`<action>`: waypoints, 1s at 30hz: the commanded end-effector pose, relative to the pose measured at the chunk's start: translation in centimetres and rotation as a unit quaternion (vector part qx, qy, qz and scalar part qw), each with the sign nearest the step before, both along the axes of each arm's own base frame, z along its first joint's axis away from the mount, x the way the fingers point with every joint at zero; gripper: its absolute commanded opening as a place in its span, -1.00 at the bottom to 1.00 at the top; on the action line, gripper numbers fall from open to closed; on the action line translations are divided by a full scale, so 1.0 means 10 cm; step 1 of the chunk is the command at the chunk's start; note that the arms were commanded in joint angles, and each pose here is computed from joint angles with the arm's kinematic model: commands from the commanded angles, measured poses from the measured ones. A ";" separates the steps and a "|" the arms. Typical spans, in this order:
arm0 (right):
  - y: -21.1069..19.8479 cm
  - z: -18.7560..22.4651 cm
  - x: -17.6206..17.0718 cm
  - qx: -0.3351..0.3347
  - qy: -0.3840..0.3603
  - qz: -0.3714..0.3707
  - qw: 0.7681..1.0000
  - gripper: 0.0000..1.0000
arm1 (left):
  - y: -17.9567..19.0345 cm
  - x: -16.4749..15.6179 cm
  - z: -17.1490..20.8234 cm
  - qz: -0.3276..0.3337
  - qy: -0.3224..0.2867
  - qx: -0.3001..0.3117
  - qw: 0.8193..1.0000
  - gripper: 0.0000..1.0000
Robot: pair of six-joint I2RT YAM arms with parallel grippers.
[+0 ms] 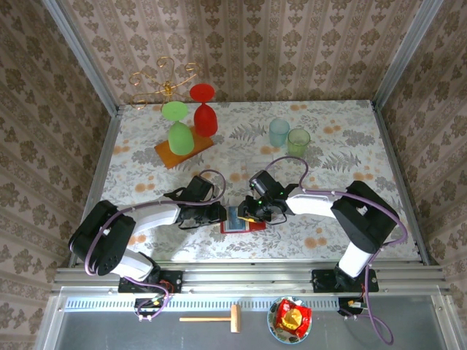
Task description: Take the credit cards out of the card holder
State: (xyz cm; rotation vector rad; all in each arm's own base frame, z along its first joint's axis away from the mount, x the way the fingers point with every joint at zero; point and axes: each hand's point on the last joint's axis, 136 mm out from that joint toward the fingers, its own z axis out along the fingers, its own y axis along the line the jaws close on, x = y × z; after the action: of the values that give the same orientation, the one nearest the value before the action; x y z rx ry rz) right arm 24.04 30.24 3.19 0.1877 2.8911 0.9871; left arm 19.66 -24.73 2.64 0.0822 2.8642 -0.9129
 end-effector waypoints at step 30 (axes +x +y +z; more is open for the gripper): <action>0.02 0.06 0.04 0.033 0.000 0.001 0.999 -0.45 | -0.21 -0.02 0.15 -0.021 0.008 -0.023 0.999 -0.74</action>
State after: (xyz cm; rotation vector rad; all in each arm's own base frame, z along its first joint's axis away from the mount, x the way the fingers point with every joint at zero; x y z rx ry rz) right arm 24.70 30.03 4.19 0.1934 2.8493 1.0340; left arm 19.58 -26.61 4.52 0.1398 2.8547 -0.9756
